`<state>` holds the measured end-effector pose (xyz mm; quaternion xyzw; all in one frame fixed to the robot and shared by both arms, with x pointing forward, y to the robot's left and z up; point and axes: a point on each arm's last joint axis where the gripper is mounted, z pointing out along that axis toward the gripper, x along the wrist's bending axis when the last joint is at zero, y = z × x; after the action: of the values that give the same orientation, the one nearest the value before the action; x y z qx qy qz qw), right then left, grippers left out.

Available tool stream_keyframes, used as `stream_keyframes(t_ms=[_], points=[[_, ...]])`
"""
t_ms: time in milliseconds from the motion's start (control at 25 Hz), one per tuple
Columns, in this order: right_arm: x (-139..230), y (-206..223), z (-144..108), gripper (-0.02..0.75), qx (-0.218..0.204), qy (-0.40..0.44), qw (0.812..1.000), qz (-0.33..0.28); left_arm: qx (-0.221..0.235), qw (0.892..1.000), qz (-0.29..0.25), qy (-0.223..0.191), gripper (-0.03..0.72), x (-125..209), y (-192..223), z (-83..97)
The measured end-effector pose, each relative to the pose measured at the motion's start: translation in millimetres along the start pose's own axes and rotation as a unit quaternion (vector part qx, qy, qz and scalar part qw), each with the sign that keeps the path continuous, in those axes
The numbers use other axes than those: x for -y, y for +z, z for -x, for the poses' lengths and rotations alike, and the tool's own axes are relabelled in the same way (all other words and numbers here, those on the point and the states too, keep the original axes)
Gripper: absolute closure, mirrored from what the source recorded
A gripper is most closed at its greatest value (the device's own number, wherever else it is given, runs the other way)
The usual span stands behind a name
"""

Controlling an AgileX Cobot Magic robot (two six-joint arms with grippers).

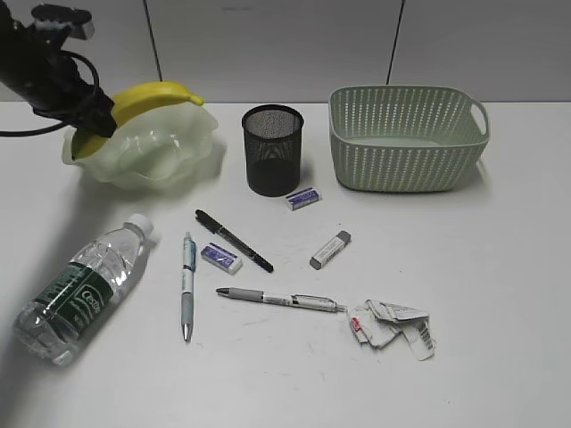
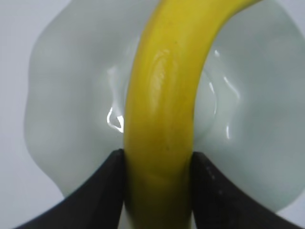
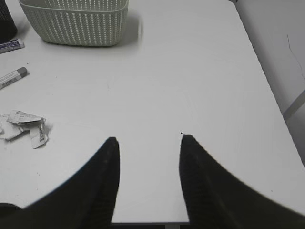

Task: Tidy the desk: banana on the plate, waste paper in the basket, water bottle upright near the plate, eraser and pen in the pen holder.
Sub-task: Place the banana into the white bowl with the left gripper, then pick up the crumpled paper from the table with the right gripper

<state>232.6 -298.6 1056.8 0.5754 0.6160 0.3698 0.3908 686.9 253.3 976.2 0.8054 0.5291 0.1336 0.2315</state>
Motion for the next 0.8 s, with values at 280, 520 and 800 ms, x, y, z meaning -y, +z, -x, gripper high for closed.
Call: stream_keyframes(t_ms=[280, 520, 800], points=[[0, 0, 0, 0.397, 0.000, 0.000, 1.000, 0.000, -0.008, 1.000, 0.009, -0.027, 0.337, 0, 10, -3.0], [0, 0, 0, 0.395, 0.000, 0.000, 1.000, 0.000, -0.007, 1.000, 0.021, -0.017, 0.211, -8, -24, 2.6], [0, 0, 0, 0.395, 0.000, 0.000, 1.000, 0.000, 0.007, 1.000, 0.012, -0.025, 0.214, -10, -104, 21.1]])
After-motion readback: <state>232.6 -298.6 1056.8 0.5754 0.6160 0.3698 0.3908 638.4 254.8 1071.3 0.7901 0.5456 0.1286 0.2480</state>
